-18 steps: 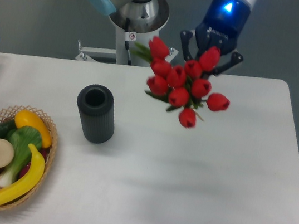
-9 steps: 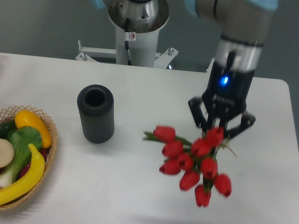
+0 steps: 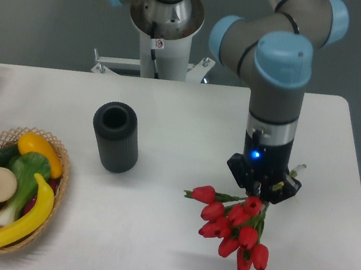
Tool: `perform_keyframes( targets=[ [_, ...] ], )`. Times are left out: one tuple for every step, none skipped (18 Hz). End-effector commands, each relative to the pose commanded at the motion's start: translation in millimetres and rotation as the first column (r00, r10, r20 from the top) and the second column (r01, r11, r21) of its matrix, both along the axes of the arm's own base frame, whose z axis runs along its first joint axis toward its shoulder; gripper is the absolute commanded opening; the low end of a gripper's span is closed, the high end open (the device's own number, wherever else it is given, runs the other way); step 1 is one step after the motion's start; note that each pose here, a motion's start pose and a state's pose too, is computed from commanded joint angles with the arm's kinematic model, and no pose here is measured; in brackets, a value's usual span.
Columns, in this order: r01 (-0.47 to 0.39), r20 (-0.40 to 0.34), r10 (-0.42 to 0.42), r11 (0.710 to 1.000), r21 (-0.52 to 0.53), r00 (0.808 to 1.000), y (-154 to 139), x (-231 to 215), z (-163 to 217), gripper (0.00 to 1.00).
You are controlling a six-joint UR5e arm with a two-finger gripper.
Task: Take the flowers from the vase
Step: 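Carry the held tulips away from the vase and lower them over the table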
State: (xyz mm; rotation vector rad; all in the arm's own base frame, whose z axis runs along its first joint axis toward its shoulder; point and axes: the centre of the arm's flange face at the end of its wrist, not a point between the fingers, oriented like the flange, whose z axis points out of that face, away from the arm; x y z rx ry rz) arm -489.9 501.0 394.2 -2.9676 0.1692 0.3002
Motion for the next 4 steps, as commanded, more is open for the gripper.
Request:
perform_keyframes(
  targets=[
    [-0.004, 0.009, 0.004, 1.0, -0.015, 1.0, 6, 2, -11, 0.0],
    [-0.014, 0.01, 0.014, 0.999, -0.037, 1.0, 7, 1, -20, 0.0],
    [-0.012, 0.008, 0.012, 0.998, -0.063, 1.0, 13, 6, -28, 0.0],
    [-0.011, 0.002, 0.012, 0.997, -0.073, 1.0, 15, 9, -28, 0.0]
  ],
)
